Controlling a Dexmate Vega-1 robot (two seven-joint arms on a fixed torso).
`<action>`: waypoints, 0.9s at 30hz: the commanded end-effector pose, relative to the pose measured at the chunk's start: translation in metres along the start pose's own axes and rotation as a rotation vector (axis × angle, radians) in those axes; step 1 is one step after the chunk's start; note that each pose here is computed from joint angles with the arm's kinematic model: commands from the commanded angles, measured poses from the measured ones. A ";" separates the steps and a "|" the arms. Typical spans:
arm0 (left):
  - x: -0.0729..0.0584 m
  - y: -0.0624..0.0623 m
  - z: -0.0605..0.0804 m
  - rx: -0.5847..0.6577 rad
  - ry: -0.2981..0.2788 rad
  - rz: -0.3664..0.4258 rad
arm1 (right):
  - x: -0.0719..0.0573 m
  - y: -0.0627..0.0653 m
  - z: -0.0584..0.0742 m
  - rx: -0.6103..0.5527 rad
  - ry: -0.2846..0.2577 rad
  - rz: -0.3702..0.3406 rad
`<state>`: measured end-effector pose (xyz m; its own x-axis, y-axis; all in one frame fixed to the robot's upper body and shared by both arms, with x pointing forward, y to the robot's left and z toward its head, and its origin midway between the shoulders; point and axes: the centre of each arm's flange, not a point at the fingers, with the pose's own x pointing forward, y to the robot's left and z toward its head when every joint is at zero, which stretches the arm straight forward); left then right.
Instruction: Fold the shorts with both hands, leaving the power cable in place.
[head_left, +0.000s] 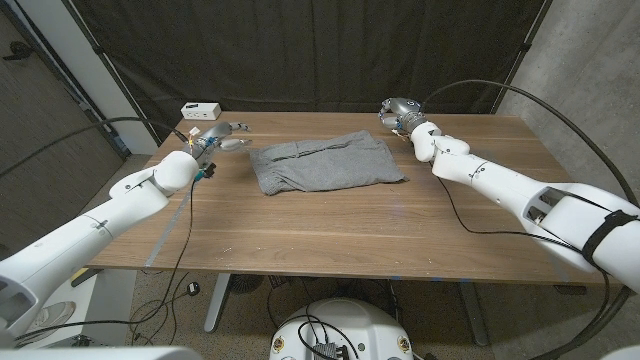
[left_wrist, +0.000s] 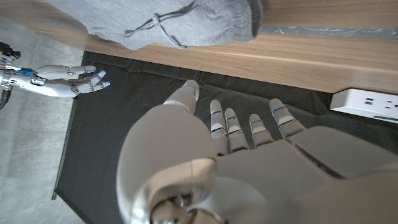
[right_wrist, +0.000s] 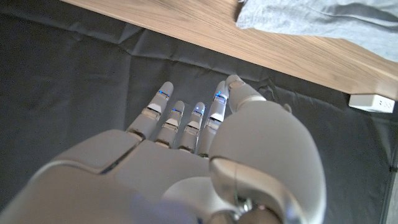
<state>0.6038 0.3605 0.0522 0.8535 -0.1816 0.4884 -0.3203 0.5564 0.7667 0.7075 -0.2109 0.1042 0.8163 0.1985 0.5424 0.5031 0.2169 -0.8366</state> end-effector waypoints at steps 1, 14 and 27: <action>-0.013 -0.004 0.021 -0.063 -0.123 -0.076 | -0.038 -0.010 0.010 0.066 -0.061 -0.022; -0.030 -0.013 0.030 -0.079 -0.165 -0.155 | -0.062 -0.001 0.026 0.095 -0.098 0.005; -0.048 -0.019 0.032 -0.069 -0.170 -0.179 | -0.083 0.011 0.032 0.139 -0.121 0.035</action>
<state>0.5670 0.3357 0.0367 0.8138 -0.3876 0.4329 -0.1597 0.5671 0.8080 0.6499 -0.1988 0.0699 0.7865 0.2909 0.5448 0.4601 0.3126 -0.8310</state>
